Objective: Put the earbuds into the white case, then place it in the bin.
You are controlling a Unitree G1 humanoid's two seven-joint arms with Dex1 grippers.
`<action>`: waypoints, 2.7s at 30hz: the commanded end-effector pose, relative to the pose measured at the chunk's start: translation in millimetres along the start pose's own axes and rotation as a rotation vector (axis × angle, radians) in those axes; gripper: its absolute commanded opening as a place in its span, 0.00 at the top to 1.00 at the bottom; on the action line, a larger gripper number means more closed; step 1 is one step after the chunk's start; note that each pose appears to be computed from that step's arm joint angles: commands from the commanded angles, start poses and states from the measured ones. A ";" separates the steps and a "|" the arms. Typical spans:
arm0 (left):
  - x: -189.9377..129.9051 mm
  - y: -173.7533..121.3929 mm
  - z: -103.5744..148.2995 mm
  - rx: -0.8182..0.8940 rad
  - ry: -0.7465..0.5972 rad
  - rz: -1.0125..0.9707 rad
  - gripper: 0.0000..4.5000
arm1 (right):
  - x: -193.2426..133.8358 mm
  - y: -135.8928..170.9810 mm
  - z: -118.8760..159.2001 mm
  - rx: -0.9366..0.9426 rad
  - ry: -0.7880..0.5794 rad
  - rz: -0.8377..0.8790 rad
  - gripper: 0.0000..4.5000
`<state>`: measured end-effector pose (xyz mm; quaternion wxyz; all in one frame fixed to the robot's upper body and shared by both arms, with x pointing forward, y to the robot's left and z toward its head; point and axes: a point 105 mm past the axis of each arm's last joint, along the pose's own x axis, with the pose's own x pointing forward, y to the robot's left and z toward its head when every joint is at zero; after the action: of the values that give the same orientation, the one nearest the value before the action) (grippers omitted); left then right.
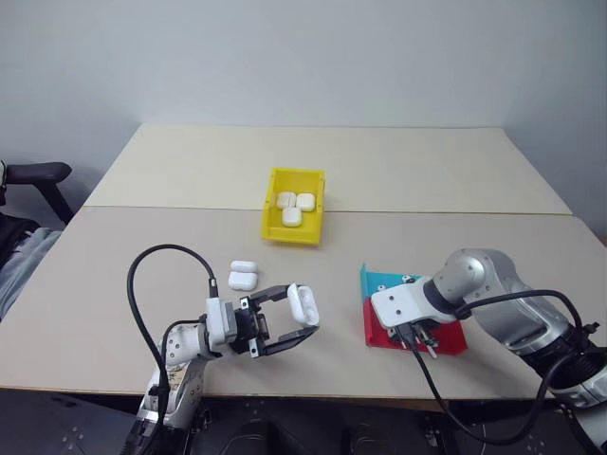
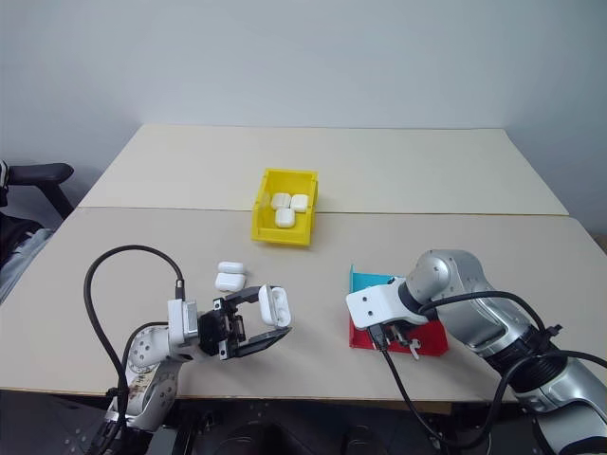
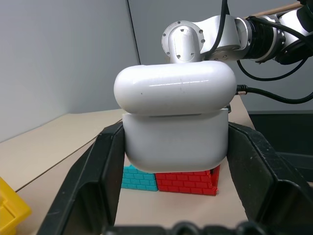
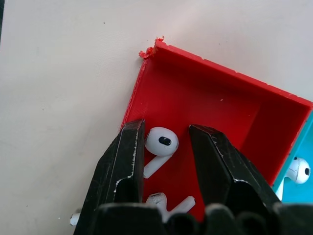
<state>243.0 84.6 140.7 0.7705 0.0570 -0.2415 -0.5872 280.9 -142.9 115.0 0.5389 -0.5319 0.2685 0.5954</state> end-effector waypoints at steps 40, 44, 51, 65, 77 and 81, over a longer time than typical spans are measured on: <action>8.0 2.0 12.7 0.046 -0.044 -0.008 0.37 | -27.7 -7.5 3.3 0.078 -0.029 -0.122 0.84; 11.7 7.5 21.6 0.040 -0.087 0.009 0.37 | -84.6 -28.9 20.2 0.133 -0.203 -0.343 0.84; 29.9 14.8 42.3 0.003 -0.172 -0.033 0.37 | -166.6 -38.2 59.9 0.101 -0.746 -0.661 0.84; 49.5 18.8 77.2 -0.100 -0.310 -0.186 0.37 | -170.7 -10.3 120.4 -0.213 -1.371 -0.529 0.84; 46.6 12.0 79.7 -0.097 -0.337 -0.221 0.37 | -150.4 -15.6 125.2 -0.288 -1.400 -0.507 0.84; 46.4 11.2 80.0 -0.094 -0.343 -0.224 0.37 | -147.0 -16.1 126.7 -0.305 -1.401 -0.508 0.84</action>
<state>233.9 59.3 220.3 0.6618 -0.0649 -0.3086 -0.6802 234.7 -77.4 287.5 0.6327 -0.1354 -0.3312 0.6868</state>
